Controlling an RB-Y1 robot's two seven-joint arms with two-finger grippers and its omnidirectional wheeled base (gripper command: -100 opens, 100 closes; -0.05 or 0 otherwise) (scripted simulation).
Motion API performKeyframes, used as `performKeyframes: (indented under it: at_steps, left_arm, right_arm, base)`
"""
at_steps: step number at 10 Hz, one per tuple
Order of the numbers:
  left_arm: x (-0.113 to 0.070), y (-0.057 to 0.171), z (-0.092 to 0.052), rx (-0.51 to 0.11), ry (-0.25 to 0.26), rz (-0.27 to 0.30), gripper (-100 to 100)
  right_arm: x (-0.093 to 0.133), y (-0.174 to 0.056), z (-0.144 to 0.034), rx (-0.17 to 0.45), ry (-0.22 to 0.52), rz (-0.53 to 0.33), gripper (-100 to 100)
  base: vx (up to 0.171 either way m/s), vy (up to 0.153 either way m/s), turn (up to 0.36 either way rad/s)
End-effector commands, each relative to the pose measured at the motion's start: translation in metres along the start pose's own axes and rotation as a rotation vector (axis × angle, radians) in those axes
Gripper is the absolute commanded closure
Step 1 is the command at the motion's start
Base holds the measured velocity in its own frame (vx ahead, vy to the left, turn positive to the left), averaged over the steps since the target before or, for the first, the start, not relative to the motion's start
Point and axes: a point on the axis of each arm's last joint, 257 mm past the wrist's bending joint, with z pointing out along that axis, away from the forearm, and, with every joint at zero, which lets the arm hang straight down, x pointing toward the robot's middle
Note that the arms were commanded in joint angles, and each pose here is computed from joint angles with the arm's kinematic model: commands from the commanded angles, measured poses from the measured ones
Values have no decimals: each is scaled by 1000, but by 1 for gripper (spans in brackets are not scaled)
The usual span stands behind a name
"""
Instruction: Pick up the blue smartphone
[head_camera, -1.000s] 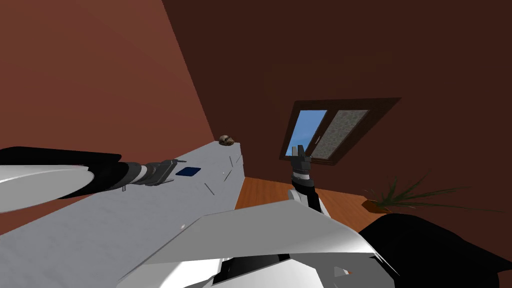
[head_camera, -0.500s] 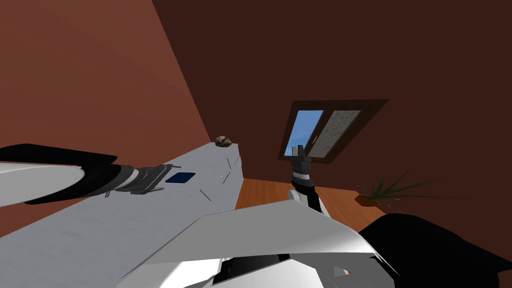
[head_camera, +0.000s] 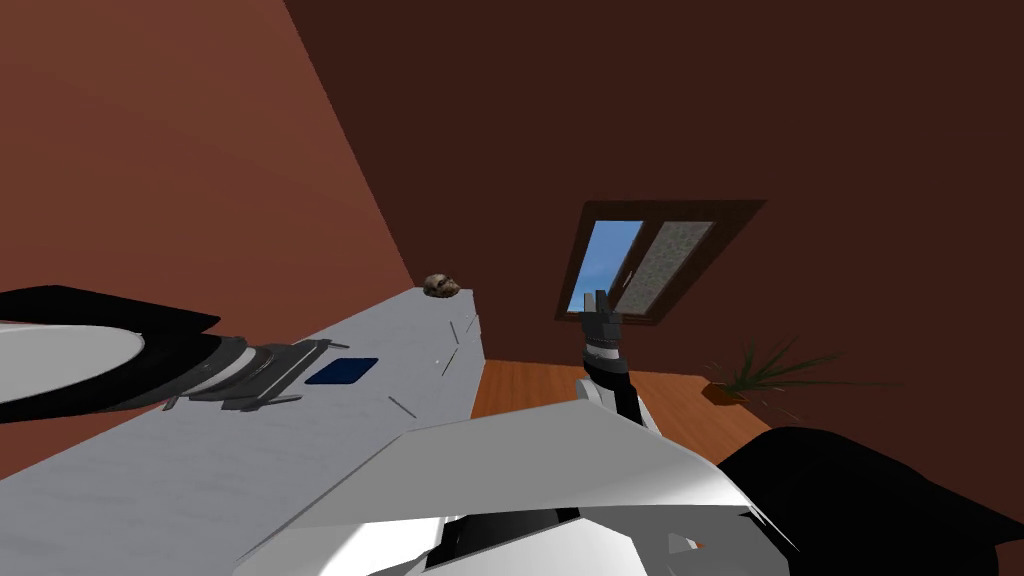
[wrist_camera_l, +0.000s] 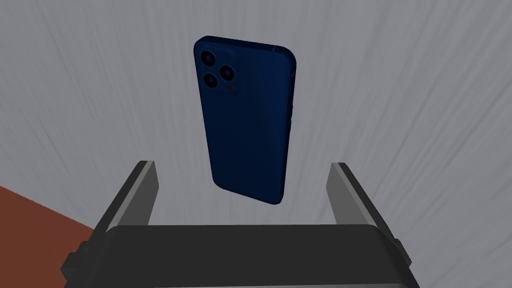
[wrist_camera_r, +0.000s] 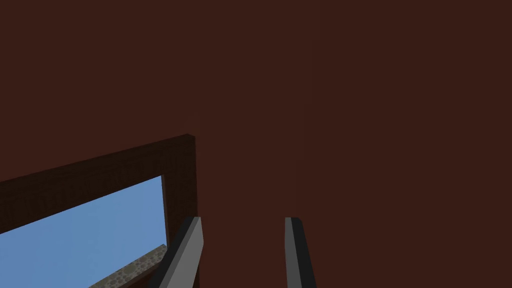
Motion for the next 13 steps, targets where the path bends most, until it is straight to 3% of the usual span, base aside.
performKeyframes:
  at_steps: [1, 7, 8, 11, 12, 13]
  left_arm:
    - [-2, 15, -3, -60, 18, -21, -100]
    - [0, 70, -8, -263, 76, -70, -100]
    - [0, 73, -9, -275, 77, -70, -100]
    - [9, 112, -9, -408, 132, -102, -100]
    - [7, 102, -11, -381, 121, -96, -100]
    - [7, 104, -11, -388, 123, -97, 0]
  right_arm:
    - [0, 0, 0, 0, 0, 0, 0]
    - [0, 0, 0, 0, 0, 0, 0]
    - [0, 0, 0, 0, 0, 0, 0]
    - [0, 0, 0, 0, 0, 0, 0]
    - [0, 0, 0, 0, 0, 0, 0]
    - [0, 0, 0, 0, 0, 0, 0]
  base:
    - [75, 50, -128]
    - [71, 24, -76]
    - [52, 23, -41]
    - [83, 22, -78]
    - [40, 10, -12]
    - [7, 2, 1]
